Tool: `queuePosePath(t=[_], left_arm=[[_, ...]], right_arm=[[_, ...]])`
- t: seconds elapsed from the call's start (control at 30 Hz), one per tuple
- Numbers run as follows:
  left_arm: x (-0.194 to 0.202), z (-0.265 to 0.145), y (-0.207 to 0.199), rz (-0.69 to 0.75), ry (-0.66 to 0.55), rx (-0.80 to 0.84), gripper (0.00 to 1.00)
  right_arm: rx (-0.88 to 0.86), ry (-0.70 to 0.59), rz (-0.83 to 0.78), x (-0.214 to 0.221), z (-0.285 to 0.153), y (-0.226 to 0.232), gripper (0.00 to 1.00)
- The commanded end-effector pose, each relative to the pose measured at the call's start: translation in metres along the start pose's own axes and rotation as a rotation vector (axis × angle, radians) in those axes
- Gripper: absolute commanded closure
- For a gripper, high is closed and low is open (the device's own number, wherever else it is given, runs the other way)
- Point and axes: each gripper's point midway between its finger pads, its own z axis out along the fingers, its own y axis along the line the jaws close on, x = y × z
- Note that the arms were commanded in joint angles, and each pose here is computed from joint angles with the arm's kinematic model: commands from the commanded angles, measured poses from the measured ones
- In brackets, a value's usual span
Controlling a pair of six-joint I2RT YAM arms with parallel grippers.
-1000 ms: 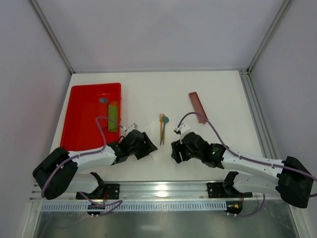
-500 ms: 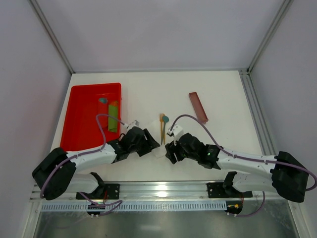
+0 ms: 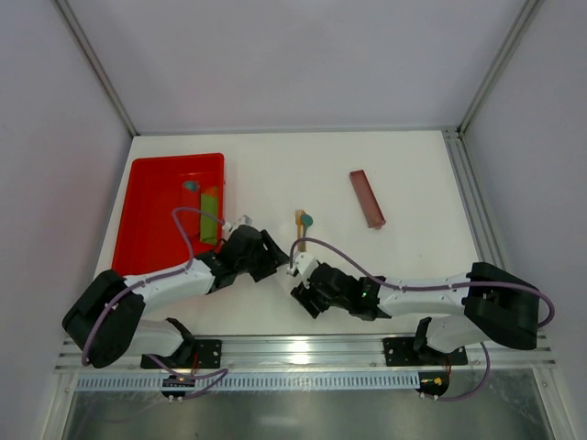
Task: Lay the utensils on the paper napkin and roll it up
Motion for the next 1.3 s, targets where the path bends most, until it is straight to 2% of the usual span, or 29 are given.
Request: queuePosePath(t=[0.0, 0.07, 0.13, 0.27, 0.67, 0.83, 1.07, 1.27], left_arm=[[-0.007, -0.004, -0.014, 0.014, -0.007, 0.037, 0.39], [-0.003, -0.007, 0.001, 0.024, 0.007, -0.028, 0.40], [-0.010, -0.012, 0.007, 0.027, -0.038, -0.054, 0.39], [-0.010, -0.019, 0.013, 0.019, -0.049, -0.065, 0.39], [-0.006, -0.023, 0.023, 0.006, -0.036, -0.099, 0.37], [-0.005, -0.024, 0.025, -0.002, -0.032, -0.106, 0.37], [-0.005, -0.025, 0.029, -0.004, -0.036, -0.118, 0.37], [-0.004, -0.025, 0.029, 0.017, -0.032, -0.120, 0.39]], right_arm=[[0.042, -0.110, -0.056, -0.036, 0.002, 0.008, 0.34], [0.064, -0.112, -0.071, -0.034, 0.004, 0.009, 0.34], [0.086, -0.114, -0.097, -0.033, 0.005, 0.015, 0.34], [0.169, -0.115, -0.142, -0.032, 0.009, 0.008, 0.34], [0.198, -0.082, -0.260, -0.028, 0.025, 0.019, 0.35], [0.260, -0.095, -0.318, -0.032, 0.030, 0.022, 0.35], [0.358, -0.173, -0.300, -0.055, 0.021, 0.010, 0.36], [0.377, -0.171, -0.311, -0.057, 0.025, 0.005, 0.36]])
